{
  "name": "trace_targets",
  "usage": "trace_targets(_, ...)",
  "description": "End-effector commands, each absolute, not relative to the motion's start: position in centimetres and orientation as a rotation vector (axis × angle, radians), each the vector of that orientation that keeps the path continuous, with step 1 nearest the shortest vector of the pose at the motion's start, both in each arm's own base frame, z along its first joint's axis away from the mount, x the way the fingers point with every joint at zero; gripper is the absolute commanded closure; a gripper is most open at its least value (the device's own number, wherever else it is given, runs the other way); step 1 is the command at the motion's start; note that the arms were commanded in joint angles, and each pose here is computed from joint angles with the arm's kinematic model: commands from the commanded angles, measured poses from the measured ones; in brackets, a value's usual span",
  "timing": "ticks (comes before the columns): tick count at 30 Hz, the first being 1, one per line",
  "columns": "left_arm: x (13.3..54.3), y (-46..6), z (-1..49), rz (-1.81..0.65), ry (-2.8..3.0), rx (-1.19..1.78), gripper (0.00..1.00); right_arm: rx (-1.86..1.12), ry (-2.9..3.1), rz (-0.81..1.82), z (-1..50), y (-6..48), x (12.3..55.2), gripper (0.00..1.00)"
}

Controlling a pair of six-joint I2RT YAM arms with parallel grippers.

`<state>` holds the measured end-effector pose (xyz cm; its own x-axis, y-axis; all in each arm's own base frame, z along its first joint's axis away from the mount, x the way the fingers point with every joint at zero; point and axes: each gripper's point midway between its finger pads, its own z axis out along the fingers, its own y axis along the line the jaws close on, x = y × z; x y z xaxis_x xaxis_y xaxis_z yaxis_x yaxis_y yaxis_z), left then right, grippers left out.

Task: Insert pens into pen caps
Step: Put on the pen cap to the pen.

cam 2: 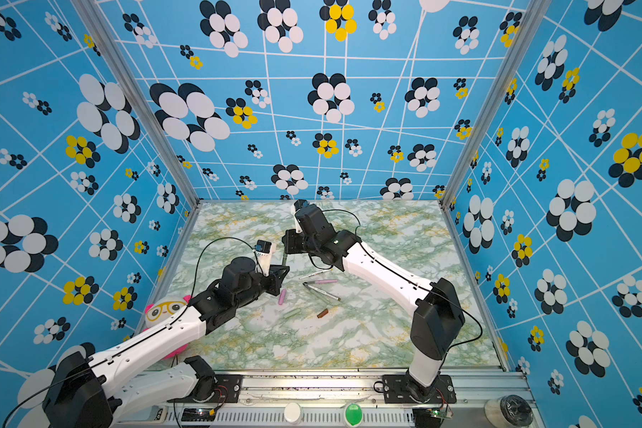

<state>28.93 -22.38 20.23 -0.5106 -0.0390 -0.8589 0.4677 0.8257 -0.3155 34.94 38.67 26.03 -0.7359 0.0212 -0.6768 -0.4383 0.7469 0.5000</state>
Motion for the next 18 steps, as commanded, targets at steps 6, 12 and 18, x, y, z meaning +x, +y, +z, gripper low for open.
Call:
trace_targets(6, 31.1, -22.0, 28.8, -0.699, 1.659, 0.293, 1.00, -0.328, 2.417, 0.812, 21.1, 37.9, 33.3, 0.93)
trace_targets(12, 31.9, -21.5, 29.7, -0.708, 1.629, 0.270, 1.00, -0.321, 2.430, 0.821, 20.4, 37.8, 33.0, 0.93)
trace_targets(18, 32.7, -21.6, 30.9, -0.705, 1.603, 0.274, 1.00, -0.321, 2.445, 0.815, 19.6, 37.7, 32.7, 0.93)
